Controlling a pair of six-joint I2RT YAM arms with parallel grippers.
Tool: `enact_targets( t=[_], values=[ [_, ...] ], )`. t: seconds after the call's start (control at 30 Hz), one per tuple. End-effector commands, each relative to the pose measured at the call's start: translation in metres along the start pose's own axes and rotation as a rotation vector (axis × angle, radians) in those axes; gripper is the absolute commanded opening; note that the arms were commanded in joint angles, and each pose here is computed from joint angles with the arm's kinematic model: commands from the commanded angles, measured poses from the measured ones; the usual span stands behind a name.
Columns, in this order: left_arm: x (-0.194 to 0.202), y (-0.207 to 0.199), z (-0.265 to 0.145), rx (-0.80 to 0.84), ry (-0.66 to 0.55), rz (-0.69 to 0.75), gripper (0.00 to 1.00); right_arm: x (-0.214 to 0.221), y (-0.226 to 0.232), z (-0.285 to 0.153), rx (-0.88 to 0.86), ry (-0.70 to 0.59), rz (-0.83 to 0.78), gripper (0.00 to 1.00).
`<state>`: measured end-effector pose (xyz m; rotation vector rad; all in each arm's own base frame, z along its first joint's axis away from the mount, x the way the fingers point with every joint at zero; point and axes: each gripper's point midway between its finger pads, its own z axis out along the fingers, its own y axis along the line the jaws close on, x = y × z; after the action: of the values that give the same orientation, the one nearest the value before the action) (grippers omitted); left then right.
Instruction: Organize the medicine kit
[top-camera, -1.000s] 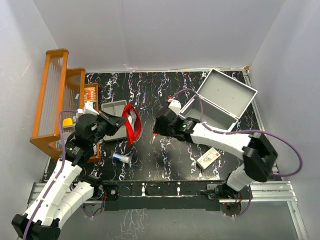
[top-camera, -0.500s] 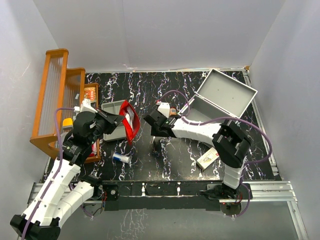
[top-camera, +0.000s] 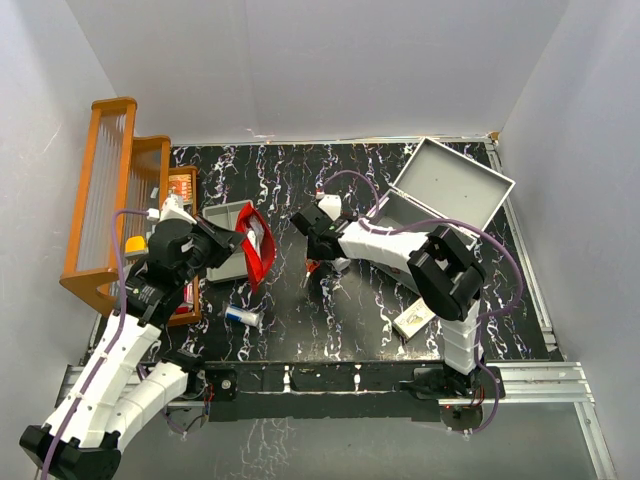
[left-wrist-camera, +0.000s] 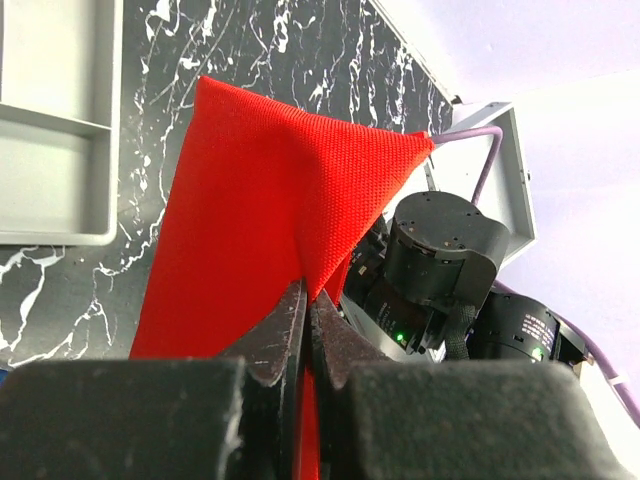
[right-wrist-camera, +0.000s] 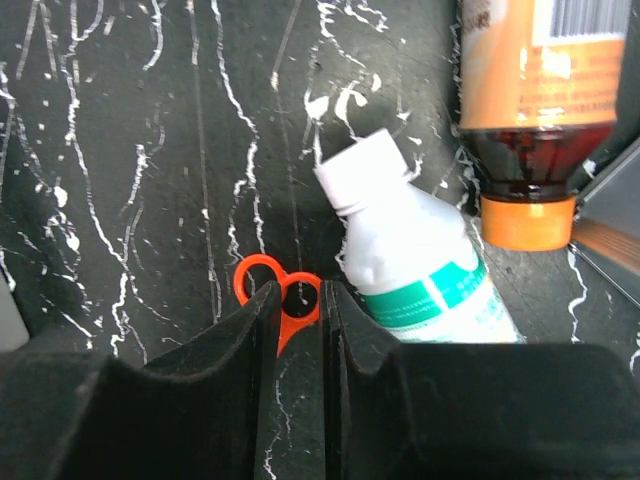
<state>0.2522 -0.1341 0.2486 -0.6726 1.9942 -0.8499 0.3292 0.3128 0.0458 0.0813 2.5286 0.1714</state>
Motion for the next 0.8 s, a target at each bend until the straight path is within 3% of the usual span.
enact_targets(
  t=[0.0,0.33,0.77],
  values=[
    [-0.018,-0.011,-0.009,0.011,-0.06,0.05,0.0,-0.016,0.012,-0.002,-0.004,-0.028,-0.036,0.21],
    [-0.013,-0.004,-0.006,0.004,-0.048,0.035,0.0,0.0,-0.007,-0.003,0.045,0.012,-0.077,0.2],
    [-0.006,0.0,-0.003,0.011,-0.033,0.007,0.0,0.011,0.002,0.015,0.008,0.055,-0.119,0.18]
  ],
)
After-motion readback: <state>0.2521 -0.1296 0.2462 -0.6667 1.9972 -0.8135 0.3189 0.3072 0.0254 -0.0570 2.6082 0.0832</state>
